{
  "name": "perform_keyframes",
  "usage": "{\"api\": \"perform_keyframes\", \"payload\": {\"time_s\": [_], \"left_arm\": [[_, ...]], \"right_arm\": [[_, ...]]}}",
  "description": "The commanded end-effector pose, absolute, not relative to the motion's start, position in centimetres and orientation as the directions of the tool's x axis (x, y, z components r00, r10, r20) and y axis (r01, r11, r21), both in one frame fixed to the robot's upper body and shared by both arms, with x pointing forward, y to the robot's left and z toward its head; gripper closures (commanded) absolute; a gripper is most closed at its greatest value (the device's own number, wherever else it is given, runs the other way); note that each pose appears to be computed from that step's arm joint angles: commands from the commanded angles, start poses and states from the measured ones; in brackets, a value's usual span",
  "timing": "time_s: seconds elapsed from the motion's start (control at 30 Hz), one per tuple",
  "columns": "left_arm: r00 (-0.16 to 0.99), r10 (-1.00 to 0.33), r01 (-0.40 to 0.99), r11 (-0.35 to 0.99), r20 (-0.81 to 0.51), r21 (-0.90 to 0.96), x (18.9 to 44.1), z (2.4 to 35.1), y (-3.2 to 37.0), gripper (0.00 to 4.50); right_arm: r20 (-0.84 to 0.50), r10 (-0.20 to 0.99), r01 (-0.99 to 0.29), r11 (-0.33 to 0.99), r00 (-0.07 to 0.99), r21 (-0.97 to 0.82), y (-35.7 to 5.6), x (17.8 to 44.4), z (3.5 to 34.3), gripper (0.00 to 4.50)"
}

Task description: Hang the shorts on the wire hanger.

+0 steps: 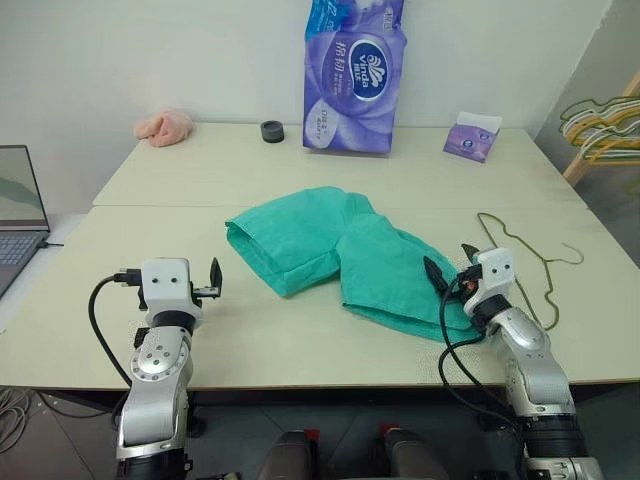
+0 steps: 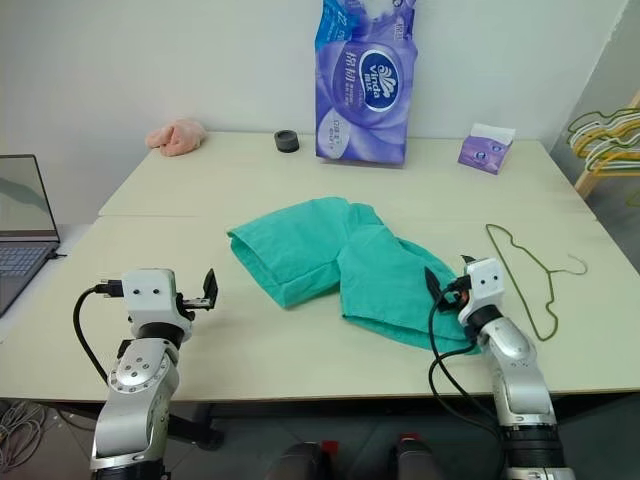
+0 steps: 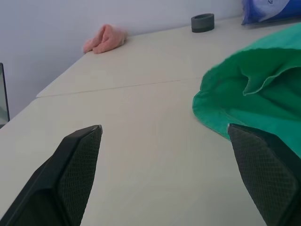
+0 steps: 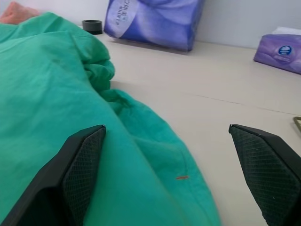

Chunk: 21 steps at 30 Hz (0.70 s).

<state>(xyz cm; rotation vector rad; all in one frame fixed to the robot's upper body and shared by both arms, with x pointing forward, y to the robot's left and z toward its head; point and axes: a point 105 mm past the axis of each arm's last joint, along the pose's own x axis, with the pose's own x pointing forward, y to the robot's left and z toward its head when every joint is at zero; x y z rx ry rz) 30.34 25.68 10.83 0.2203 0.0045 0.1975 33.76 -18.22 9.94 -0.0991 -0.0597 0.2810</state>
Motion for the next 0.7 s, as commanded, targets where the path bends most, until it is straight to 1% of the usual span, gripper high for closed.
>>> {"api": "perform_keyframes", "payload": {"time_s": [0.03, 0.3, 0.5, 0.63, 0.7], "left_arm": [[0.987, 0.144, -0.158, 0.96, 0.076, 0.23, 30.2, 12.6, 24.9, 0.0], [0.989, 0.118, -0.136, 0.959, 0.083, 0.249, 30.5, 12.7, 24.4, 0.0], [0.996, 0.013, -0.034, 0.967, 0.085, 0.253, 30.8, 12.7, 22.3, 0.0], [0.985, -0.154, 0.132, 0.963, 0.075, 0.235, 30.9, 12.8, 19.3, 0.0], [0.957, -0.286, 0.267, 0.934, 0.051, 0.237, 30.8, 12.5, 16.9, 0.0]], "right_arm": [[0.112, 0.276, -0.261, 0.957, 0.955, -0.131, -18.4, 34.0, 11.8, 0.02], [0.122, 0.321, -0.306, 0.943, 0.939, -0.128, -17.8, 33.7, 12.1, 0.02], [0.128, 0.346, -0.326, 0.933, 0.93, -0.15, -17.6, 33.7, 12.5, 0.02], [0.136, 0.393, -0.367, 0.913, 0.91, -0.178, -17.2, 33.3, 13.2, 0.02], [0.132, 0.442, -0.412, 0.888, 0.887, -0.202, -16.7, 32.6, 13.5, 0.02]]}}
